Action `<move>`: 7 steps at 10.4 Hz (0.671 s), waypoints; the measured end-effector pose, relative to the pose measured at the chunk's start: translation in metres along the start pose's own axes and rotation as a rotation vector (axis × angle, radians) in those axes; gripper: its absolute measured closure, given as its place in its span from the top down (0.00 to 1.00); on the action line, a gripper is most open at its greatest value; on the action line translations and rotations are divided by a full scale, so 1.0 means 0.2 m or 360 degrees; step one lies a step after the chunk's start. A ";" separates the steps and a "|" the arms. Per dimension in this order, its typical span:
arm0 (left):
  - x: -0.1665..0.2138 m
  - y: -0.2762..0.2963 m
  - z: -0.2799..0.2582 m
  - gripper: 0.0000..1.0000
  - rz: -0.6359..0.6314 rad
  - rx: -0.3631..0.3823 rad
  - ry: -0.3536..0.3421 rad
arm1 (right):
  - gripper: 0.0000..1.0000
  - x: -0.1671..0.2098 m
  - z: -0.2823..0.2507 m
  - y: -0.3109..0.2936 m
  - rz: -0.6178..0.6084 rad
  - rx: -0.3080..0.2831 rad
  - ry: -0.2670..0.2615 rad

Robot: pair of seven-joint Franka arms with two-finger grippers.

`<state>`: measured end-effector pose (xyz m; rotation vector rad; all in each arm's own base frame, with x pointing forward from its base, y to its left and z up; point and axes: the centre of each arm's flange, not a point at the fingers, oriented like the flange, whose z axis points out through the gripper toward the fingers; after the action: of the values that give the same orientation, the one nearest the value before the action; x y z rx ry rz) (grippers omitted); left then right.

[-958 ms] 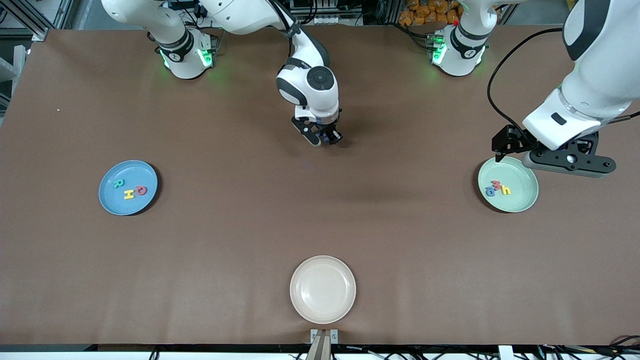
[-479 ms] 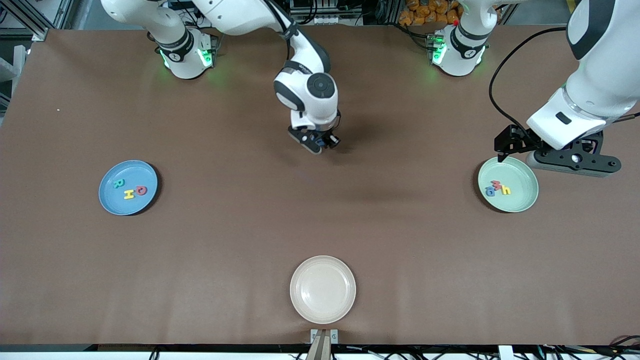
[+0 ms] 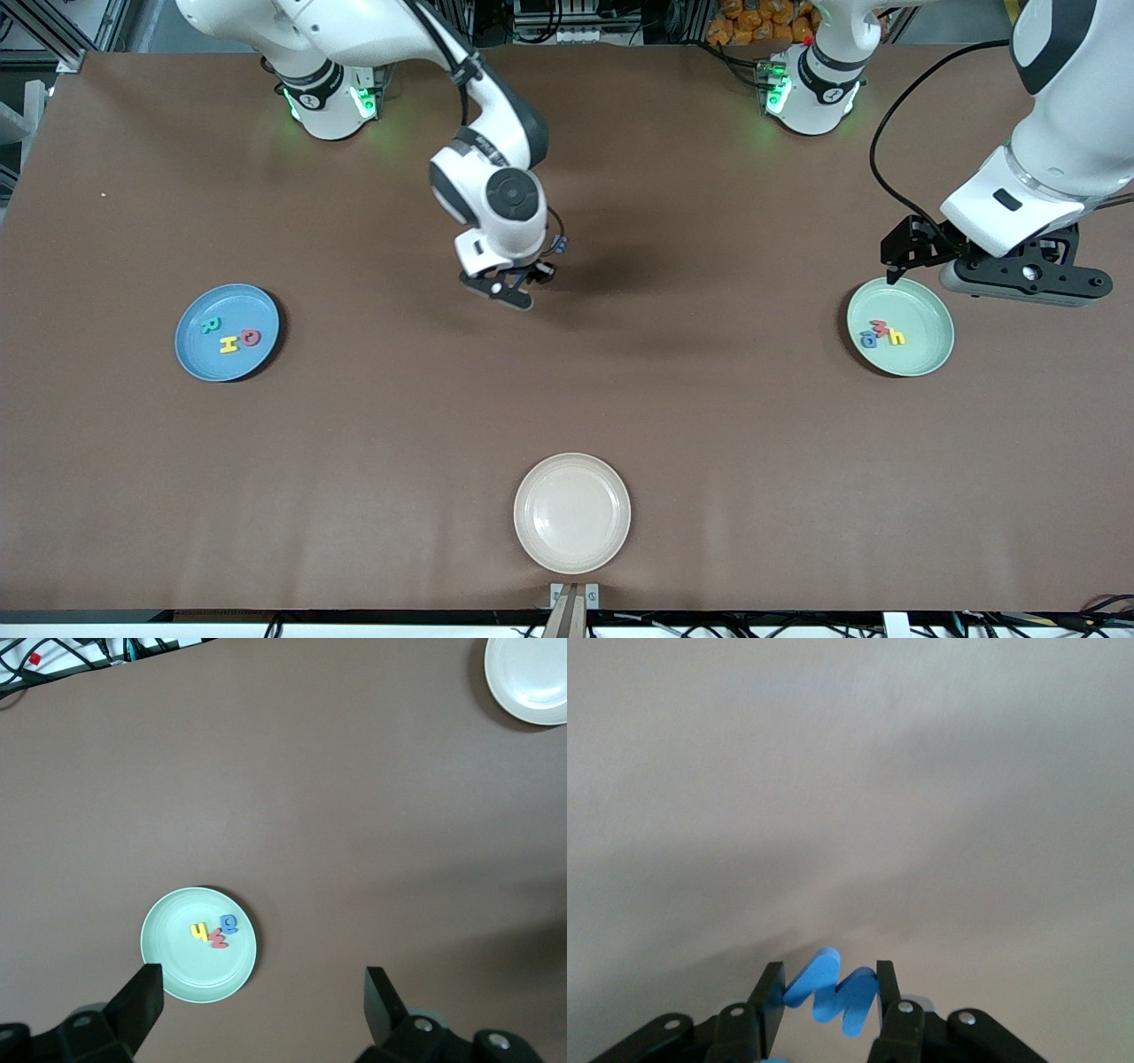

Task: Sort uppercase to blue plate, lowercase to green plate
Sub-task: 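Carry the blue M to the blue plate and release it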

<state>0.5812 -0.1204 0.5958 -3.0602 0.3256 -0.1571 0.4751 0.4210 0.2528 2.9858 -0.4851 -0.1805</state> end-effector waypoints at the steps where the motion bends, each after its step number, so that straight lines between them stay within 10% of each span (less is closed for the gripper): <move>1: 0.00 0.00 0.00 1.00 -0.0002 -0.0004 0.0000 | 0.46 0.12 -0.01 0.08 -0.0074 0.0001 -0.0004; 7: -0.03 0.38 0.03 1.00 -0.0101 -0.0143 -0.0056 | 0.46 0.79 0.03 0.69 -0.0457 -0.0097 0.0032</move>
<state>0.5610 -0.1926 0.5834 -3.1595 0.2404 -0.0944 0.5813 0.2398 0.2481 2.9792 -0.0446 -0.1851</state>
